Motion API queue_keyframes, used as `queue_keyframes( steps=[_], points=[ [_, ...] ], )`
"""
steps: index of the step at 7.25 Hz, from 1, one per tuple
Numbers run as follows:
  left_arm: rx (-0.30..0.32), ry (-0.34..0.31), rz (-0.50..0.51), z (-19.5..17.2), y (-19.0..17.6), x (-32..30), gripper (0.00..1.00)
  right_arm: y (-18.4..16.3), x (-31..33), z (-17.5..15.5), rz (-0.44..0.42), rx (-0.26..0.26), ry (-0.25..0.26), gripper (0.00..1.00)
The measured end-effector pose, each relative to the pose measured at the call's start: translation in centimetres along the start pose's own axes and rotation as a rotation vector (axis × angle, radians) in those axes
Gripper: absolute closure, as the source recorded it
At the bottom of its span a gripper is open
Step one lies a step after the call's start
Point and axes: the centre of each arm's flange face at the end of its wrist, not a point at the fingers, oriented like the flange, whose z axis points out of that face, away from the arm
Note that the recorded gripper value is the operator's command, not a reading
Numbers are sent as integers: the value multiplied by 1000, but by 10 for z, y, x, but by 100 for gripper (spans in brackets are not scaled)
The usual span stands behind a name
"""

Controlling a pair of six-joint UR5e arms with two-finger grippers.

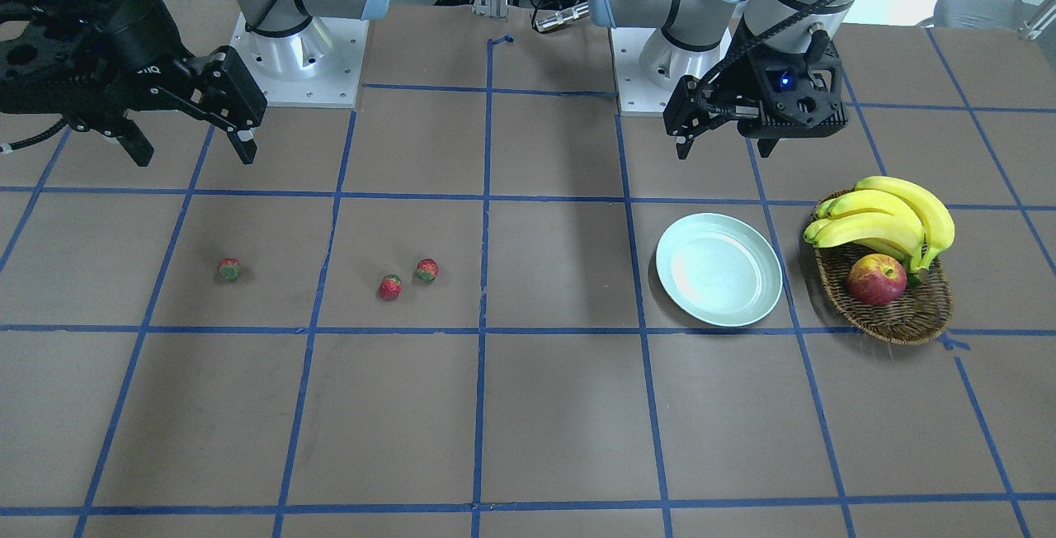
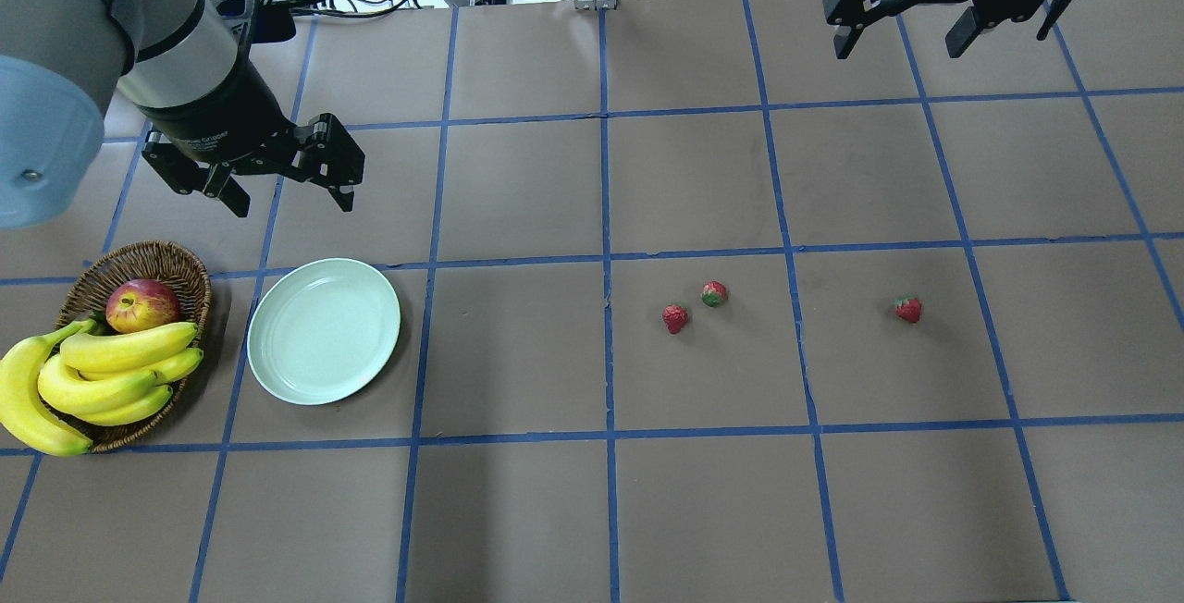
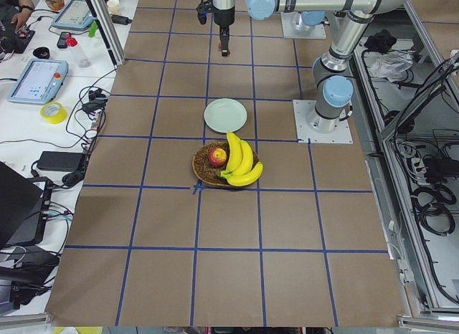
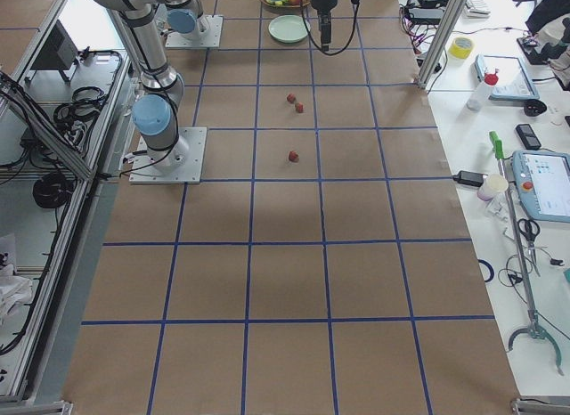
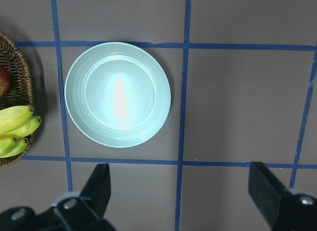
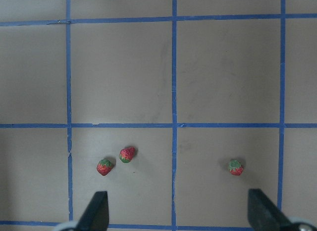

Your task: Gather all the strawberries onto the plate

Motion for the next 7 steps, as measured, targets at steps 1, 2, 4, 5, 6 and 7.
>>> queue_keyframes(
  steps=[1, 2, 4, 5, 6, 7],
  points=[
    [-1, 0, 0, 0, 0, 0, 0, 0, 0, 0, -1, 0, 0, 0],
    [-1, 2, 1, 0, 0, 1, 0, 0, 0, 0, -1, 0, 0, 0],
    [-2, 5, 2, 1, 0, 2, 0, 1, -1, -1, -1, 0, -2, 0],
    [-1, 5, 2, 0, 0, 2, 0, 1, -1, -1, -1, 2, -4, 0],
    [-2, 4, 2, 1, 0, 2, 0, 2, -2, -1, -2, 0, -5, 0],
    [-2, 7, 1, 1, 0, 2, 0, 3, -3, 0, -3, -4, -8, 0]
  ],
)
